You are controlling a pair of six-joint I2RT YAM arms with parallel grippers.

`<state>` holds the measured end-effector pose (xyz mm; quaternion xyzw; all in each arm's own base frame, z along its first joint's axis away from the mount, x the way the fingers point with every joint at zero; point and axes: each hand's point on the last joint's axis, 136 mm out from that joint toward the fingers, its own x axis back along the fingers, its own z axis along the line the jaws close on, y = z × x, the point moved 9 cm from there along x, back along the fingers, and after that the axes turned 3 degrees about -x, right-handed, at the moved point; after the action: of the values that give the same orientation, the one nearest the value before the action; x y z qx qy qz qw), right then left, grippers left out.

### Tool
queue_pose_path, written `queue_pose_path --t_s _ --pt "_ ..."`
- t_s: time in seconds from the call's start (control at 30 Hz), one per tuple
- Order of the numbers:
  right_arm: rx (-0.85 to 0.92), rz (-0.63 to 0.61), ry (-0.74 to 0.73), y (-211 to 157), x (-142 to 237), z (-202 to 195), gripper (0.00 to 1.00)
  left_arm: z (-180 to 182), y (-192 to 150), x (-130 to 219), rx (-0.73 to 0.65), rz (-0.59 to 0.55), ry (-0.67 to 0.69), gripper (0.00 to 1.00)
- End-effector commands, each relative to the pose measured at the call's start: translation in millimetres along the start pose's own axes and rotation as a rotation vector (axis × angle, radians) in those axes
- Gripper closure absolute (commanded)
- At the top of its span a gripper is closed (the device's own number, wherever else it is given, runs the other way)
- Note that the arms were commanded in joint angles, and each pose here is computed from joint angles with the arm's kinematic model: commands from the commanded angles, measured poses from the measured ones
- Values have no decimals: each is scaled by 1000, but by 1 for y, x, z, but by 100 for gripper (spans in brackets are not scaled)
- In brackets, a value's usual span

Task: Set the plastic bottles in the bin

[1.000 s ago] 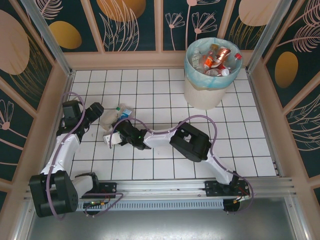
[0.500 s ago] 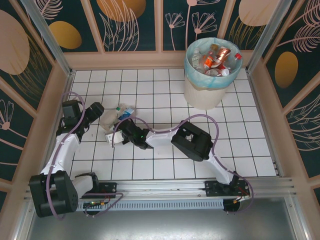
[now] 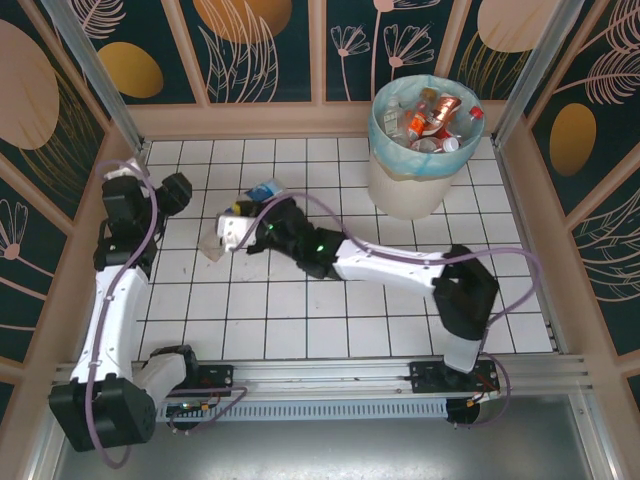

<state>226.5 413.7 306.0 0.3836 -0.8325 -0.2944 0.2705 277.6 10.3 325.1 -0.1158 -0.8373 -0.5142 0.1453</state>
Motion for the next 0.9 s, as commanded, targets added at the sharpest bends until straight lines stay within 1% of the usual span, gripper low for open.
queue_pose_path --t_s 0.0,0.1,0.17,0.23,0.33,0.43,0.5,0.53,0.63,0.7,0.73,0.77,0.83,0.87 --pt "-215 -14 -106 11 34 -60 76 -47 19 6 -130 -66 -61 32" --pt "-302 -17 -225 12 64 -110 76 -97 22 1 -195 -76 -161 33" --pt "-347 -29 -314 11 85 -141 76 -132 20 0 -269 -92 -210 33" --pt "-391 -40 -398 7 108 -173 76 -169 13 -1 -363 -97 -272 32" --pt "-453 -14 -548 -9 133 -216 75 -214 0 -3 -466 -93 -366 31" --pt "-514 33 -676 -31 154 -251 75 -248 -13 -3 -528 -67 -493 31" --pt "-568 46 -732 -47 167 -269 75 -265 -23 -2 -565 -44 -566 31" --pt "-607 58 -761 -61 175 -281 75 -272 -28 -1 -589 -33 -598 30" --pt "-701 94 -809 -91 188 -297 75 -284 -41 2 -658 -6 -661 29" --pt "-731 116 -827 -109 191 -298 75 -287 -44 -1 -663 -4 -676 27" --pt "-745 115 -826 -114 190 -297 75 -286 -45 -5 -658 -16 -650 26" --pt "-757 103 -810 -116 188 -293 75 -284 -45 -11 -648 -24 -597 26" --pt "-802 70 -750 -115 181 -283 73 -278 -42 -24 -621 -25 -437 26" --pt "-817 68 -726 -113 177 -278 72 -276 -40 -26 -614 -20 -390 26"
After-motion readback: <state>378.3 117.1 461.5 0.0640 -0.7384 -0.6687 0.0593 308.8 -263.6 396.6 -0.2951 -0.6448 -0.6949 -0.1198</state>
